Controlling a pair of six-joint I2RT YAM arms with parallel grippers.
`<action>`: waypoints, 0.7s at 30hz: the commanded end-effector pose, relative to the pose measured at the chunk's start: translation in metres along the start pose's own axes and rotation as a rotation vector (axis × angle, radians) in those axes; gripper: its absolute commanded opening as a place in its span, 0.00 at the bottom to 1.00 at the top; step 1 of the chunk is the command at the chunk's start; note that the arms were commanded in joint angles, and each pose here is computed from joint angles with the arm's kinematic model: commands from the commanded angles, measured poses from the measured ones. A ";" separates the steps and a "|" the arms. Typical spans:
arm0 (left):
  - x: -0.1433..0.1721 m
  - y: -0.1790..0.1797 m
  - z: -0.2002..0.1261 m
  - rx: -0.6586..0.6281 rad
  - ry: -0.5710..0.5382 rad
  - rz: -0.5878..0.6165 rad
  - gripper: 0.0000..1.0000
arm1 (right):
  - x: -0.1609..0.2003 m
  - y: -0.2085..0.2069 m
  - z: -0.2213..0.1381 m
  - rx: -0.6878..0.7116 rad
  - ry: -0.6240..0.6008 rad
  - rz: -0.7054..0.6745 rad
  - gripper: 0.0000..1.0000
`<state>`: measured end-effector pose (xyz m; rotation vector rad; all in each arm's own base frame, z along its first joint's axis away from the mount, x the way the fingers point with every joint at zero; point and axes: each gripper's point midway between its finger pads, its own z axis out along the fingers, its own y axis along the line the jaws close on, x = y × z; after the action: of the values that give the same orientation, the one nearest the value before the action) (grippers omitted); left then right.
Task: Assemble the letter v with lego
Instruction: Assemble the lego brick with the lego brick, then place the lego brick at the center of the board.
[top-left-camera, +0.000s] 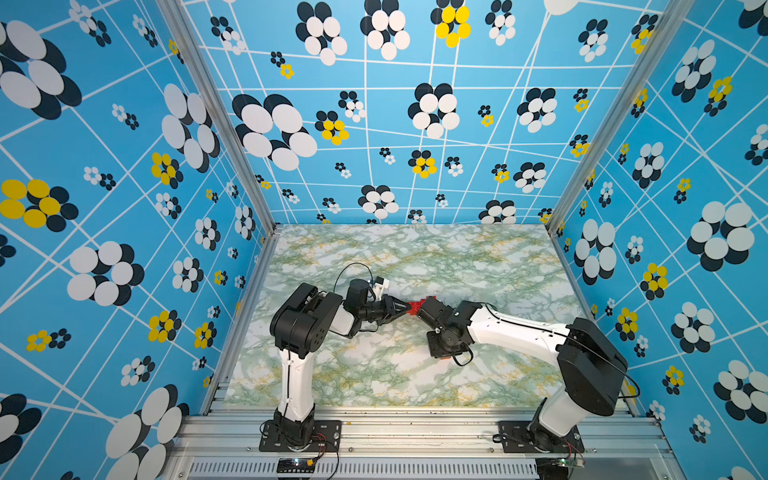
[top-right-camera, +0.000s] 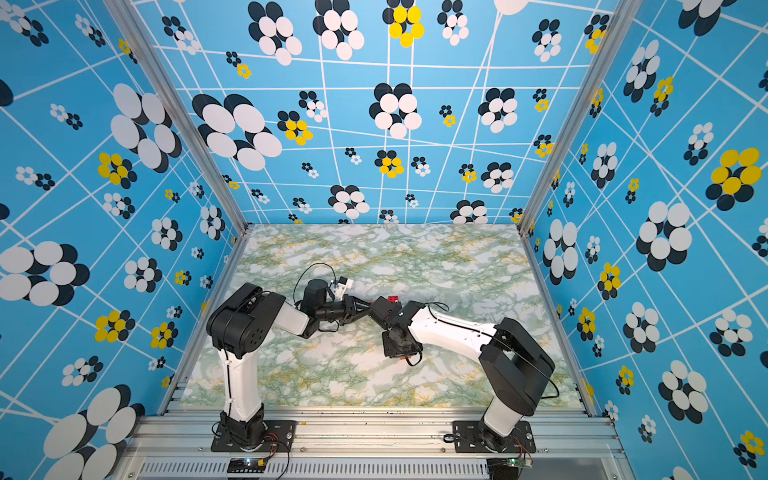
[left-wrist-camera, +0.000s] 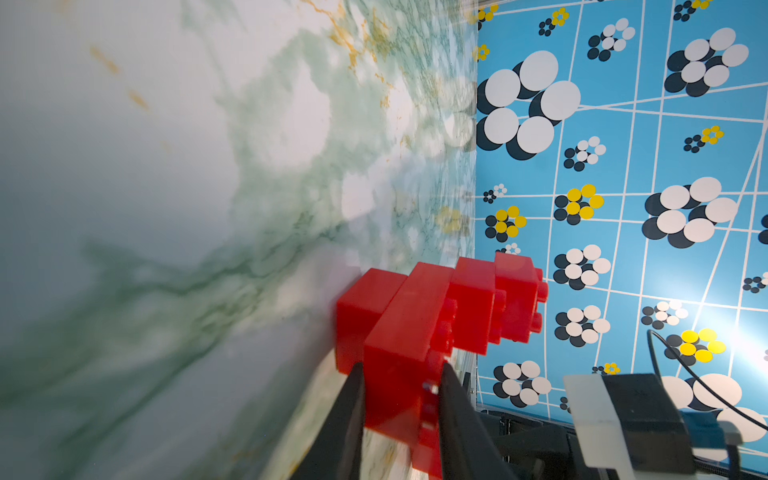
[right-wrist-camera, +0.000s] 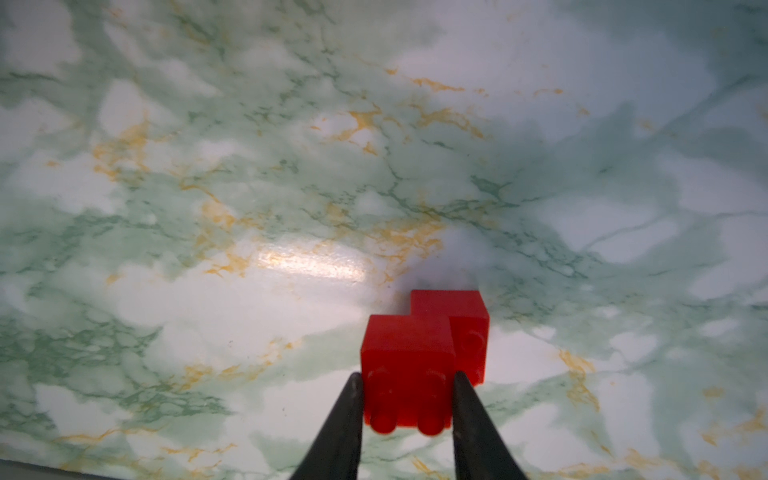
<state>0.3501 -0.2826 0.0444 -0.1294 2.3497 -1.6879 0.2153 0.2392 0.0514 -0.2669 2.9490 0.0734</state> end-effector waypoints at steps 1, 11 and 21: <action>0.000 0.004 0.004 -0.028 0.000 -0.014 0.21 | -0.013 0.000 -0.010 0.011 -0.035 0.039 0.28; 0.001 0.002 0.006 -0.024 0.007 -0.011 0.21 | -0.056 0.040 -0.006 -0.044 -0.097 0.091 0.28; 0.002 0.005 0.008 -0.022 0.010 -0.021 0.21 | -0.064 0.054 0.009 -0.045 -0.097 0.116 0.33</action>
<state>0.3496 -0.2865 0.0455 -0.1205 2.3515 -1.6890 0.2663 0.2960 0.0557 -0.1185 2.8798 0.1566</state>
